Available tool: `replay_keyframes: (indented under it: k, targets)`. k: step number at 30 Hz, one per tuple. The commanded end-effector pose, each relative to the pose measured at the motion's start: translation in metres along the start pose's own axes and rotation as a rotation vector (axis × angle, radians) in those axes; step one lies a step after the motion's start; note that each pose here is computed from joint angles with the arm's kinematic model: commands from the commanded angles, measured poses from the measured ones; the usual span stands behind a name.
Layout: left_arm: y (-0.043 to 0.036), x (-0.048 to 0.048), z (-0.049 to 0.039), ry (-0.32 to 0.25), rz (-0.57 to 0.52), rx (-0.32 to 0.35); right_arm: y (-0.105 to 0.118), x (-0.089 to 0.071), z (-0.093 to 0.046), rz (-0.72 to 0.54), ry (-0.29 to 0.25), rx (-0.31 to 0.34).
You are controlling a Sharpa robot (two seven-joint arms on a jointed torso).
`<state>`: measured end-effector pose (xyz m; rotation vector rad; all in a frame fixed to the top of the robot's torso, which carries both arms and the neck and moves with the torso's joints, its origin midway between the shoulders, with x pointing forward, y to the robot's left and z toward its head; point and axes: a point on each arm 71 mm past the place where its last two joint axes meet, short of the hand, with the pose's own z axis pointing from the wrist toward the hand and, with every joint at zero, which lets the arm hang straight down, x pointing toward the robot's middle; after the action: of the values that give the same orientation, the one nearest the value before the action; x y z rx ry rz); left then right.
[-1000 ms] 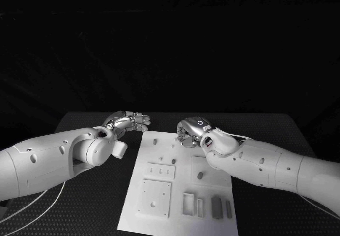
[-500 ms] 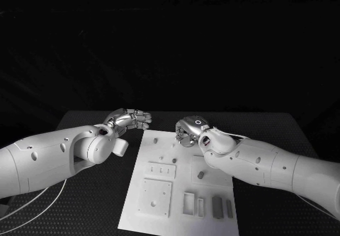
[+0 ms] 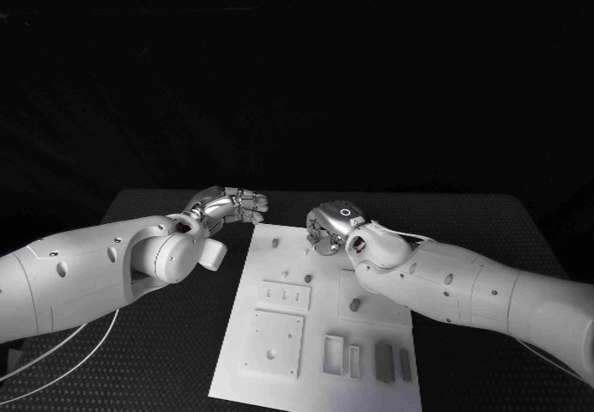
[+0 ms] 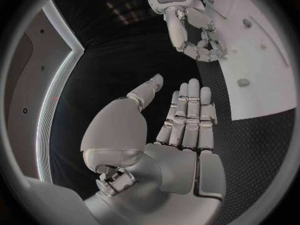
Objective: Assemble the parts on the task board
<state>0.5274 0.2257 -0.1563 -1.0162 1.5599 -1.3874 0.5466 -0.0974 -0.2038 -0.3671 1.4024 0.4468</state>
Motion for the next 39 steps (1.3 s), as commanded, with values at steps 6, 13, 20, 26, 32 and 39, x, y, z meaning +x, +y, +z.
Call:
replay_keyframes:
  k: [6,13,20,26,32,39]
  targets:
    - [-0.0033,0.0025,0.0008,0.009,0.007,0.014,0.0,0.002,0.0,-0.018,0.012,0.0]
    - [-0.0036,0.0018,0.0011,0.007,0.008,0.015,-0.003,0.002,0.0,-0.025,0.013,0.005]
    - [-0.0036,0.0025,0.0016,0.01,0.007,0.014,-0.001,0.003,0.002,-0.013,0.024,0.005]
    - [-0.0035,0.0023,0.0017,0.011,0.007,0.012,-0.001,0.003,0.003,0.028,0.031,0.011]
    - [-0.0033,0.0014,0.0012,0.009,0.007,0.012,-0.007,-0.001,0.003,0.063,-0.022,0.046]
    - [-0.0032,-0.0006,0.0012,0.002,0.009,0.012,-0.011,-0.006,0.002,0.096,-0.076,0.067]
